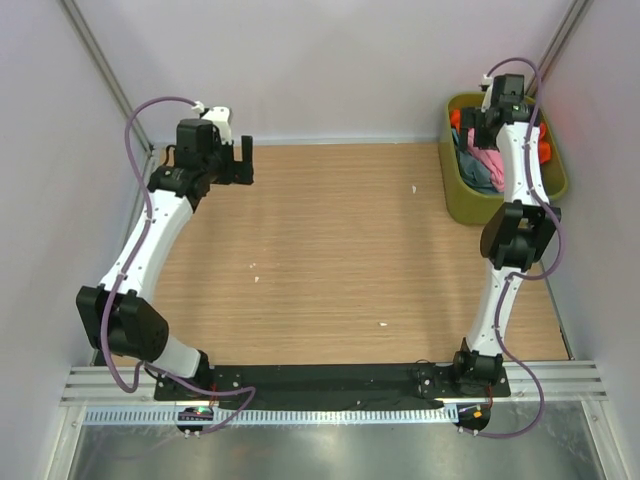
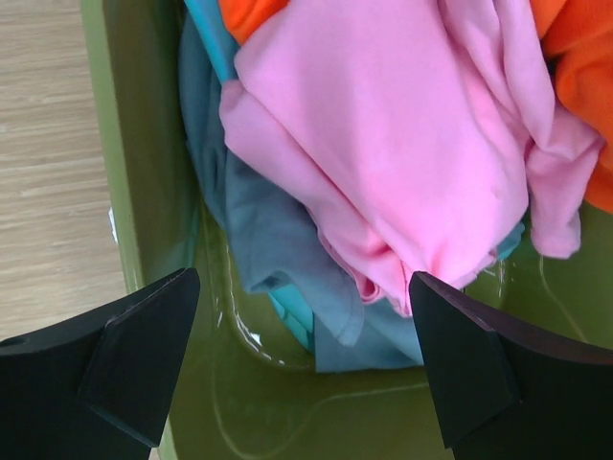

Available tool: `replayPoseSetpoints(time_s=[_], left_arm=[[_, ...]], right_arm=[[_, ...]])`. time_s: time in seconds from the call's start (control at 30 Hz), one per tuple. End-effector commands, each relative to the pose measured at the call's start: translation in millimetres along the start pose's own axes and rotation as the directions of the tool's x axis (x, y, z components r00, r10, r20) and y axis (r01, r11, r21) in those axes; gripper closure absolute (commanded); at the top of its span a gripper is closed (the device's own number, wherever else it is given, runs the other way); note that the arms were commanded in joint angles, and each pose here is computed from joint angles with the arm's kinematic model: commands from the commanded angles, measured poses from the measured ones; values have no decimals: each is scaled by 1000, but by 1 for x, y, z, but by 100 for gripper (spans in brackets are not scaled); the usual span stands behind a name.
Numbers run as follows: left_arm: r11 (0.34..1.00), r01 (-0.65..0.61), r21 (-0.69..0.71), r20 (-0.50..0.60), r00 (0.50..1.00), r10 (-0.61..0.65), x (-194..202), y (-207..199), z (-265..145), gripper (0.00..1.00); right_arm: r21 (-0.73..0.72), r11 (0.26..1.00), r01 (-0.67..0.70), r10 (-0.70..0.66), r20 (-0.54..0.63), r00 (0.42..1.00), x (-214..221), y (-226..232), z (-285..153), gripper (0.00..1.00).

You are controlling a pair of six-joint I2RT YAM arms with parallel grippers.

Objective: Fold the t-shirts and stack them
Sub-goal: Grab the tshirt from the pile

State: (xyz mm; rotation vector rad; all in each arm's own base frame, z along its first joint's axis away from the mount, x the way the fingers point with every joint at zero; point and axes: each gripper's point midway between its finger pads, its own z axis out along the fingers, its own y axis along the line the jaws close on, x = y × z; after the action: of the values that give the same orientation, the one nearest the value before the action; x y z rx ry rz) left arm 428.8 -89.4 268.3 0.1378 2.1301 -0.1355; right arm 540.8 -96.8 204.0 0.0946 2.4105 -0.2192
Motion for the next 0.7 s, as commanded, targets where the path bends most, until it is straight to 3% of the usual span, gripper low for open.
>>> replayPoseSetpoints(time_s=[0.0,0.27,0.5,0.6,0.67], left_arm=[[1000,-10,29,90,996,7,-24,-6,-23,0],[1000,-4,31,85,996,2,-23,-7,-20,0],[999,-7,31,91,996,5,-26,-7,-20,0],[1000,-8,29,91,996,5,-26,-6,-20,0],[999,-9,31,91,996,6,-25,-6,-21,0]], right_arm=[[3,1000,-7,7,137,990,-42,-3,-20,3],[38,999,-27,22,131,991,-41,-10,11,7],[37,999,-28,23,120,993,-38,-12,33,16],[23,999,-24,21,118,993,-37,-10,37,26],[18,1000,-23,21,121,992,-39,-9,38,42]])
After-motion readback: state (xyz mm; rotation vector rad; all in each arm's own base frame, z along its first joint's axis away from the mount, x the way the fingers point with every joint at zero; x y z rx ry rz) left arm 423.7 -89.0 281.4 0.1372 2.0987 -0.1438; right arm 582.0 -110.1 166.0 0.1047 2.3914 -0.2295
